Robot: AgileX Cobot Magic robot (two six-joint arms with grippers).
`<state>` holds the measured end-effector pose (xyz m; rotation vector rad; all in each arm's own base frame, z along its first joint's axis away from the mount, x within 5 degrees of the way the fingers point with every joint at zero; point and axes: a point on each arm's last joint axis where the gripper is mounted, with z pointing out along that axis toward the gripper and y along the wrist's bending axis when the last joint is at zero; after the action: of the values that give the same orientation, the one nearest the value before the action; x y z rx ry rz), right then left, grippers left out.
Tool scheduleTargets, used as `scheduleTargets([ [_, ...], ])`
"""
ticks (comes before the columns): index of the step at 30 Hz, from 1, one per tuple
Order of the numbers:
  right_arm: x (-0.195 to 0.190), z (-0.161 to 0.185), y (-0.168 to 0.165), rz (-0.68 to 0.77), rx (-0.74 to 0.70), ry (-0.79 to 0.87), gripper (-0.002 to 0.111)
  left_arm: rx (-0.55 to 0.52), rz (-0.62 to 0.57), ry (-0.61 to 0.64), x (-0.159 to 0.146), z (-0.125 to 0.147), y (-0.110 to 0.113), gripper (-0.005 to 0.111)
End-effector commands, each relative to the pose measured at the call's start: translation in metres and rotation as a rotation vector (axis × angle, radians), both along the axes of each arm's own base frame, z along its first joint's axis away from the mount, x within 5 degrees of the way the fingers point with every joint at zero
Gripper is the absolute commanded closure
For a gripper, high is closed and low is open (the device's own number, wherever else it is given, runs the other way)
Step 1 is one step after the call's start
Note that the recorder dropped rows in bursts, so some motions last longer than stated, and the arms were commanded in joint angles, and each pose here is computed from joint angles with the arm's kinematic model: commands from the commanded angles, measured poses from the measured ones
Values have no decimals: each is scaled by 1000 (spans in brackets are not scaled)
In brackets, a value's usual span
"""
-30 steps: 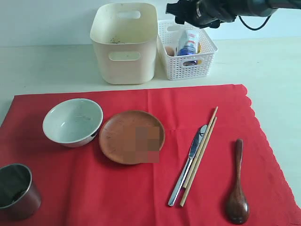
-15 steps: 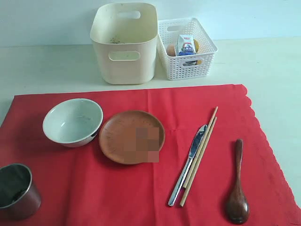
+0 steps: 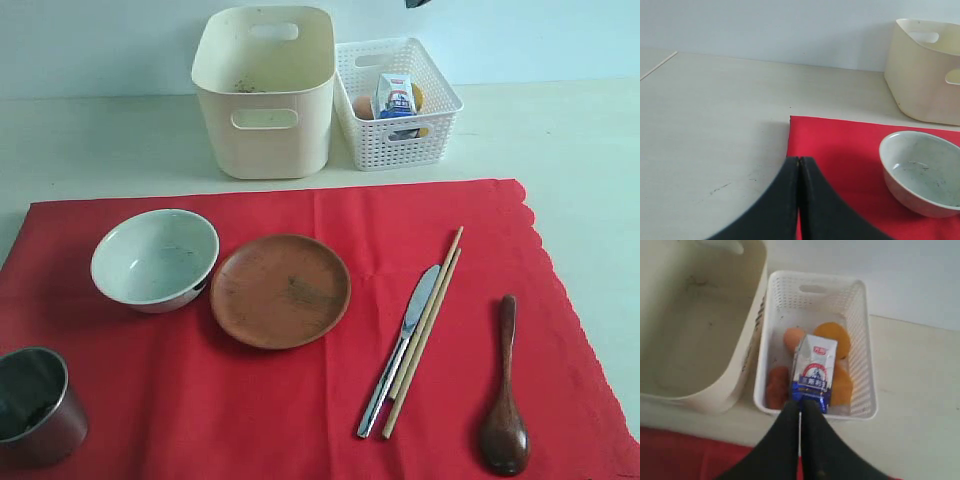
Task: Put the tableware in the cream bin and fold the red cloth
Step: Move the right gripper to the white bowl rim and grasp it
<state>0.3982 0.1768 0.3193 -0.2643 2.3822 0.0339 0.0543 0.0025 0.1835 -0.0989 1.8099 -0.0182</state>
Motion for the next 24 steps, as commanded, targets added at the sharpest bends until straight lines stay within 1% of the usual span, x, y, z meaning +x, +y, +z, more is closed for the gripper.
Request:
scheduleTargets([
  [1,-19,4,31,95,-19,11,108,-1,-1,-13,0,1,0,106],
  [5,-37,0,63,189,19,41,108,-1,-1,-13,0,1,0,106],
  [10,-43,-23,87,286,129,178,108,-1,-1,-13,0,1,0,106],
  [13,-42,-37,94,298,171,237,108,-1,-1,-13,0,1,0,106],
  [16,-39,-52,100,306,182,284,108,-1,-1,-13,0,1,0,106],
  [20,-37,-70,105,297,199,341,108,-1,-1,-13,0,1,0,106],
  [24,-39,-88,114,281,256,435,108,-1,-1,-13,0,1,0,106],
])
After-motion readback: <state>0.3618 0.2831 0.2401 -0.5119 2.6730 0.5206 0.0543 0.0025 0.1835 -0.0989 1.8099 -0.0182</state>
